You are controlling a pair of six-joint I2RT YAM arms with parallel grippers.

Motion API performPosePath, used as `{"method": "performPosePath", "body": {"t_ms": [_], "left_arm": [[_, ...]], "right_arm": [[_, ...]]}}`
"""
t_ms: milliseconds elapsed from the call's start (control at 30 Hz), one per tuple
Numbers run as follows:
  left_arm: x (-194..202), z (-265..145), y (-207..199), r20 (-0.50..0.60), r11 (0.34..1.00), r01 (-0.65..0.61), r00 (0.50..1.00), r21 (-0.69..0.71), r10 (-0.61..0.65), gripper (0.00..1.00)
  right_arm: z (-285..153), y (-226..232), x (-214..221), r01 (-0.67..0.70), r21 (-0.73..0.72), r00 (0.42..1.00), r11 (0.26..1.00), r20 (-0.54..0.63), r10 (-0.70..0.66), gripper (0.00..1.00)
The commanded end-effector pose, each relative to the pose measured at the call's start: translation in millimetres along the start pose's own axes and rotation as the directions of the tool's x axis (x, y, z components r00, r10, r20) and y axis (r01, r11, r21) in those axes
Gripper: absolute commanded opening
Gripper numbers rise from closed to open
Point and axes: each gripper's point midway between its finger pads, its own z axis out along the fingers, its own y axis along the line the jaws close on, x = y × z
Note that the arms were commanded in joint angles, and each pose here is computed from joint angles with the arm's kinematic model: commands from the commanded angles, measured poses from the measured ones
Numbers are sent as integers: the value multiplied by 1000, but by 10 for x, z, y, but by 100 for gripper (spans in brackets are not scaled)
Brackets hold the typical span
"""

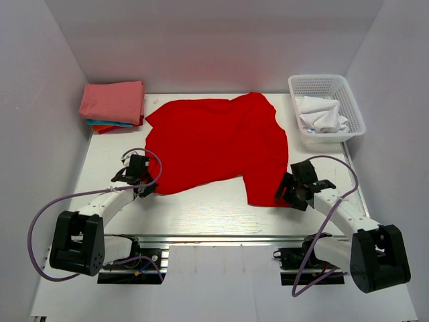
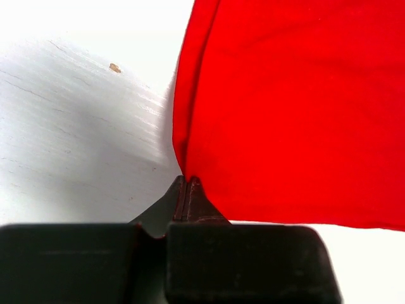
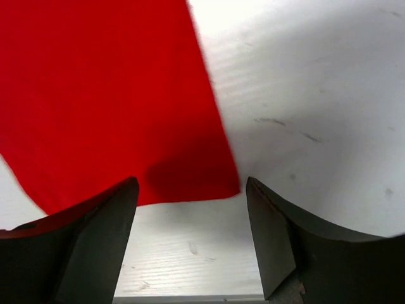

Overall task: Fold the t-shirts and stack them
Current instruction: Flatten out the tshirt

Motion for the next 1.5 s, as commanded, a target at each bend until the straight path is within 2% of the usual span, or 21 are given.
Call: {"method": "performPosePath", "body": {"t_ms": [0, 133, 167, 200, 267, 467, 600, 633, 667, 733, 833, 867, 1000, 1033, 1067, 1133, 1167, 1200, 1300, 1367, 1467], "left_arm": [[-2, -38, -4, 2, 1000, -7, 1000, 15, 7, 0], [6, -24, -29, 3, 999, -24, 1000, 21, 24, 0], [20, -27, -46, -5, 999, -24, 1000, 31, 24, 0], [35, -32, -64, -13, 999, -24, 1000, 42, 24, 0], [12, -45, -98, -11, 998, -31, 999, 54, 32, 0], [-246, -214, -270, 60, 993, -30, 998, 110, 24, 0], [-568, -475, -470, 150, 983, -44, 989, 176, 17, 0], [-677, -550, -515, 184, 981, -50, 983, 187, 15, 0], [-881, -717, -614, 245, 975, -55, 970, 216, 1, 0], [-1082, -908, -694, 300, 970, -51, 954, 238, -23, 0], [-1479, -1332, -860, 413, 955, -83, 910, 284, -44, 0], [-1667, -1575, -931, 467, 946, -92, 881, 311, -68, 0], [-2001, -2106, -1018, 565, 930, -119, 818, 348, -106, 0], [-2124, -2322, -1038, 603, 923, -126, 788, 363, -129, 0], [-2172, -2406, -1036, 614, 923, -123, 777, 365, -139, 0], [-2322, -2698, -1040, 663, 916, -138, 731, 376, -162, 0], [-2344, -2820, -1030, 673, 912, -140, 719, 387, -175, 0], [-2423, -3003, -1042, 701, 906, -163, 691, 390, -177, 0], [-2482, -3272, -1018, 728, 900, -184, 661, 395, -184, 0], [-2541, -3540, -994, 756, 892, -206, 624, 402, -197, 0], [-2541, -3924, -915, 788, 873, -236, 571, 426, -231, 0]], "right_arm": [[48, 108, 112, -17, -56, 998, 998, -59, 14, 74], [106, 130, 178, -16, -75, 997, 997, -82, 10, 60], [122, 170, 127, -23, -92, 998, 996, -62, 18, 40], [130, 186, 105, -31, -95, 998, 995, -55, 25, 24], [118, 242, 33, -28, -115, 999, 993, -30, 25, 0], [-143, 500, -581, -11, -197, 978, 980, 202, 51, 0], [-599, 753, -1160, 38, -276, 908, 960, 411, 82, 0], [-820, 787, -1368, 54, -281, 865, 958, 493, 96, 0], [-921, 818, -1452, 61, -291, 845, 955, 524, 106, 0], [-1283, 916, -1747, 98, -331, 759, 938, 635, 145, 0], [-1870, 994, -2097, 145, -350, 627, 925, 756, 188, 0], [-2169, 1029, -2234, 165, -353, 573, 921, 794, 201, 0], [-2814, 1110, -2473, 226, -353, 455, 908, 862, 222, 0], [-2927, 1115, -2510, 241, -341, 432, 909, 876, 214, 0], [-3236, 1141, -2586, 268, -340, 376, 901, 898, 227, 0], [-3446, 1146, -2628, 289, -328, 336, 899, 914, 226, 0], [-3776, 1153, -2674, 315, -323, 277, 893, 931, 239, 0], [-3834, 1165, -2689, 327, -309, 266, 893, 937, 227, 0], [-4418, 1163, -2702, 381, -287, 168, 879, 956, 240, 0], [-4763, 1136, -2668, 408, -276, 111, 870, 961, 253, 0], [-5075, 1108, -2602, 446, -249, 60, 860, 967, 249, 0]]}}
